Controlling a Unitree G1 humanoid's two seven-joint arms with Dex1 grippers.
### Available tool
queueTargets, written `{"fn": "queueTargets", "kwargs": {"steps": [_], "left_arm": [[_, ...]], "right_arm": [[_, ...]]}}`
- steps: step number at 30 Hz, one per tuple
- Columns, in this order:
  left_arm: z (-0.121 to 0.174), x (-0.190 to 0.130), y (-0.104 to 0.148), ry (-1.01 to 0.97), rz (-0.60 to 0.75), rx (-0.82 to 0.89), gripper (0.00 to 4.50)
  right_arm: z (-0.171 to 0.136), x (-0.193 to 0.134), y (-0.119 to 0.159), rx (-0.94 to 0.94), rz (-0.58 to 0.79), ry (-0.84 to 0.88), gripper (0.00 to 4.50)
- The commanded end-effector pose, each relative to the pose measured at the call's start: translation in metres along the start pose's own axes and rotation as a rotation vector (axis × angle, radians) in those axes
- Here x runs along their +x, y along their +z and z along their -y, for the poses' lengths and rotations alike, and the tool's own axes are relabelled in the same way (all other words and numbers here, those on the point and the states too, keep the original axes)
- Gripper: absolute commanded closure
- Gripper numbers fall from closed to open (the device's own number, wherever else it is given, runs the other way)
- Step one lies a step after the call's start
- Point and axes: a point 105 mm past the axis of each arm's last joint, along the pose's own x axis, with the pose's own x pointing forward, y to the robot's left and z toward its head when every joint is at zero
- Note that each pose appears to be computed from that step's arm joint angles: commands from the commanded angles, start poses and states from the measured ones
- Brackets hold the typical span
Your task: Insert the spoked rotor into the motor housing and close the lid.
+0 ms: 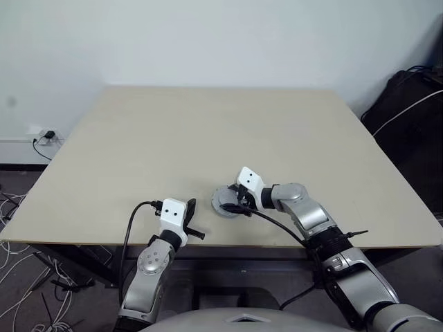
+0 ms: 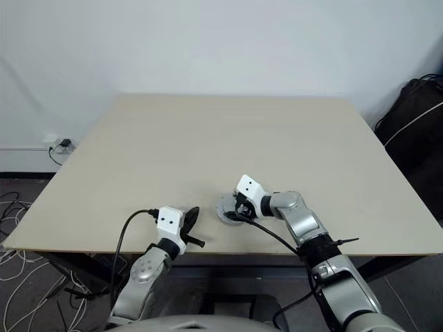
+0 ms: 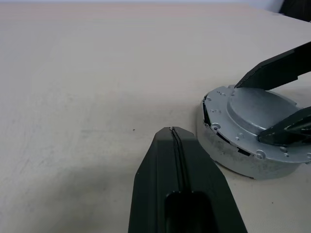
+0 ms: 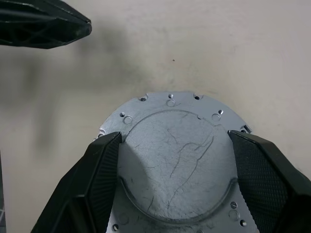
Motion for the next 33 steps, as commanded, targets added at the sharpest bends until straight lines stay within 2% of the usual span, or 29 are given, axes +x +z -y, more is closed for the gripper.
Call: {"fn": "queueTargets", "kwargs": {"steps": [1, 16, 33], "left_arm": [[0.000, 0.001, 0.018, -0.002, 0.065, 0.009, 4.50], [0.003, 0.002, 0.017, -0.008, 0.062, 0.003, 4.50], [0.003, 0.002, 0.017, -0.006, 0.064, -0.001, 4.50]], "right_arm": [[0.000, -0.003, 0.011, 0.013, 0.049, -0.012, 1.31], [-0.001, 0.003, 0.005, 0.063, 0.032, -0.093, 1.31], [0.004, 0.002, -0.003, 0.041, -0.087, -0.089, 1.31]]}}
